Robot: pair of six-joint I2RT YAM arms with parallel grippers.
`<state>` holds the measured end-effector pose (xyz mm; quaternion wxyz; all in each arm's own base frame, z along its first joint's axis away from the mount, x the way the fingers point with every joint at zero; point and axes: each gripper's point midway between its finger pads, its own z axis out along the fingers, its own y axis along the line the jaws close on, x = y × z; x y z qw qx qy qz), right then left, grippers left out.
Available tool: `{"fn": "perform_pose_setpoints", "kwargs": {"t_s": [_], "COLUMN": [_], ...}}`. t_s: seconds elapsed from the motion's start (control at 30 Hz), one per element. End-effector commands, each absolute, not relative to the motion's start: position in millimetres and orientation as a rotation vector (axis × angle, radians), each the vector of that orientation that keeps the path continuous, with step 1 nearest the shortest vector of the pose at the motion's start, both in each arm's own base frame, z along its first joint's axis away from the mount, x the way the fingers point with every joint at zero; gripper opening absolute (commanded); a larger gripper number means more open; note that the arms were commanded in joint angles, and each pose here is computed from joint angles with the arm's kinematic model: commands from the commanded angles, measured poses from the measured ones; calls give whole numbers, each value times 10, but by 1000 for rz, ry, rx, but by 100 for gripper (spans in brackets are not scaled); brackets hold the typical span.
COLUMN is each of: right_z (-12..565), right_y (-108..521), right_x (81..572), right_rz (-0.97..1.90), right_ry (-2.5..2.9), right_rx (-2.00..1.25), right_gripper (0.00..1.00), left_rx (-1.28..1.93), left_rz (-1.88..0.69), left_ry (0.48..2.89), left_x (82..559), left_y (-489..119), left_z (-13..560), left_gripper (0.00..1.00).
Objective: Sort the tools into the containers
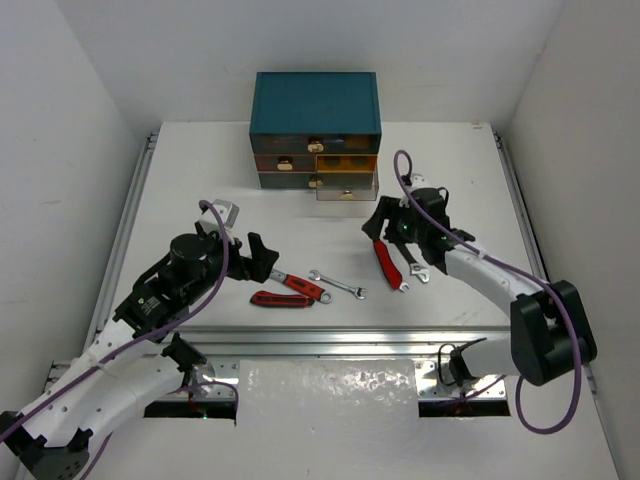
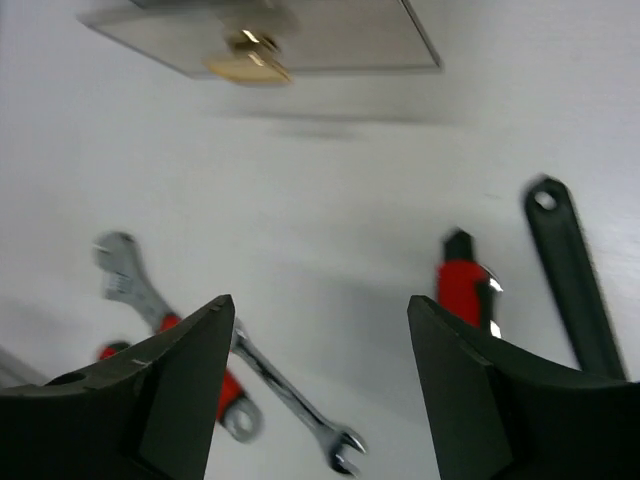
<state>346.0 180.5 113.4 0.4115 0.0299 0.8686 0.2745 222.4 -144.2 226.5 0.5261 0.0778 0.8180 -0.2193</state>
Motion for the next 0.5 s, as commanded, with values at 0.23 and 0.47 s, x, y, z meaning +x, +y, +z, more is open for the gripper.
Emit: {"fn": "perform_pose_setpoints", "kwargs": {"t_s": [0.23, 0.47], "right_z": [441, 217], "right_y": [1340, 1353], "right_x": [3130, 3185], "right_rz": [146, 33], "right_ry": [2506, 2549], "right_rx": [-253, -305], "right_gripper": [64, 58], "left_rx": [160, 164], "left_rz": [-532, -536], "left_ry": [1910, 1910], "left_x": [2282, 2278], "left_y": [-1430, -1439], "left_z": [2386, 2382], "left_gripper": [100, 100]}}
